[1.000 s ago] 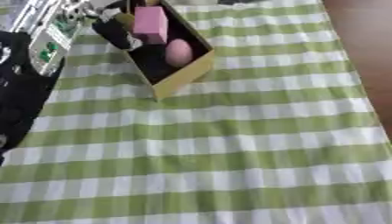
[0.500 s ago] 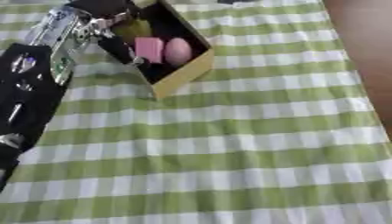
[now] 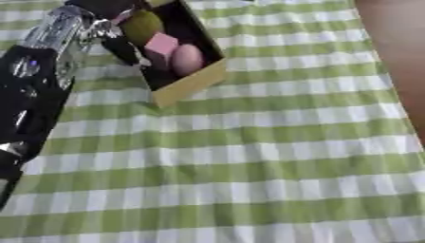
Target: Pick up objects on the table and place them in the box.
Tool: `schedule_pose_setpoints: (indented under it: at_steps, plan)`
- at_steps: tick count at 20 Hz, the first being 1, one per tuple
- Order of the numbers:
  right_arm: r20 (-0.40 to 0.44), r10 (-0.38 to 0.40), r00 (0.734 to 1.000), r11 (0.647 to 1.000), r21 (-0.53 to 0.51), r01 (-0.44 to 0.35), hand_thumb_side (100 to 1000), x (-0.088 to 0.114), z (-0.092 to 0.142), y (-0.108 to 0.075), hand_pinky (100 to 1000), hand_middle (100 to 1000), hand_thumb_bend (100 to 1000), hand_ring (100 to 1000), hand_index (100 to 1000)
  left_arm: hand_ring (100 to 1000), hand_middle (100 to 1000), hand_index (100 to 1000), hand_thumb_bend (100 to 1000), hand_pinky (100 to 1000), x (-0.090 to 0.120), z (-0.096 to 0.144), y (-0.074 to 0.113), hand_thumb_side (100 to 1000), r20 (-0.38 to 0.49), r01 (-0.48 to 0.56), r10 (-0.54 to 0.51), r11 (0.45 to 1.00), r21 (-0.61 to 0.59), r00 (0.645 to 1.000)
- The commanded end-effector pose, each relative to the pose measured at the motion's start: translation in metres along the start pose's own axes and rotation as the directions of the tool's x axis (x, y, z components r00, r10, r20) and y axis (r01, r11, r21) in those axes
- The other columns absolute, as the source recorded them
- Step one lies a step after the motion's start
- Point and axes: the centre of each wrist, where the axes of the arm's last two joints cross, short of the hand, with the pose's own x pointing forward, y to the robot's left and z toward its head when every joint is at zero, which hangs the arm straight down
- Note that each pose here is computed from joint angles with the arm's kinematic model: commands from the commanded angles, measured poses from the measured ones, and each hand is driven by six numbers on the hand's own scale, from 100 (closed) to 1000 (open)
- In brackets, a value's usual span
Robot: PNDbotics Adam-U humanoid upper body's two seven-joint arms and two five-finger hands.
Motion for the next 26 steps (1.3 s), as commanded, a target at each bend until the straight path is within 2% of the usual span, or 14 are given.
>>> schedule_pose_setpoints:
  at_steps: [1,2,6,8,13,17,22,26]
  plan:
    - [0.019,0.009,1.0,1.0,-0.007,-0.009,567,0.004,-0.003,-0.006,902,722,100,817,868,839,797,901,660,875,-0.005,0.007,0.032,595,0.003,-0.02,0.02,0.99,0.14,1.0]
    - [0.018,0.01,1.0,1.0,-0.008,-0.01,567,0.004,-0.003,-0.006,902,722,100,817,868,834,792,898,626,872,-0.004,0.009,0.039,602,0.016,-0.033,0.03,0.983,0.18,0.999]
    - [0.016,0.013,1.0,1.0,-0.011,-0.013,566,0.004,-0.002,-0.007,902,721,100,816,868,818,776,897,580,862,0.003,0.019,0.064,638,0.088,-0.077,0.051,0.942,0.328,0.995]
    - [0.013,0.013,1.0,1.0,-0.011,-0.013,566,0.003,-0.002,-0.007,902,721,100,816,868,813,771,896,571,858,0.009,0.025,0.075,638,0.126,-0.102,0.056,0.916,0.389,0.99]
    - [0.019,0.013,1.0,1.0,-0.018,-0.013,561,0.003,-0.003,-0.008,902,722,100,816,867,789,745,881,475,840,0.012,0.046,0.097,616,0.17,-0.173,0.096,0.831,0.528,0.981]
    - [0.042,0.012,0.999,0.999,-0.037,-0.011,555,0.005,-0.006,-0.009,902,723,100,817,867,787,742,875,411,842,0.001,0.068,0.093,605,0.18,-0.211,0.126,0.767,0.606,0.976]
    - [0.077,0.003,0.997,0.998,-0.069,0.002,552,0.007,-0.009,-0.01,902,725,100,817,867,779,734,871,409,834,-0.013,0.098,0.076,599,0.153,-0.25,0.2,0.699,0.67,0.968]
    - [0.115,-0.02,0.993,0.994,-0.1,0.031,557,0.009,-0.011,-0.01,904,733,100,819,869,775,729,872,409,828,-0.011,0.119,0.06,584,0.164,-0.3,0.264,0.642,0.705,0.95]
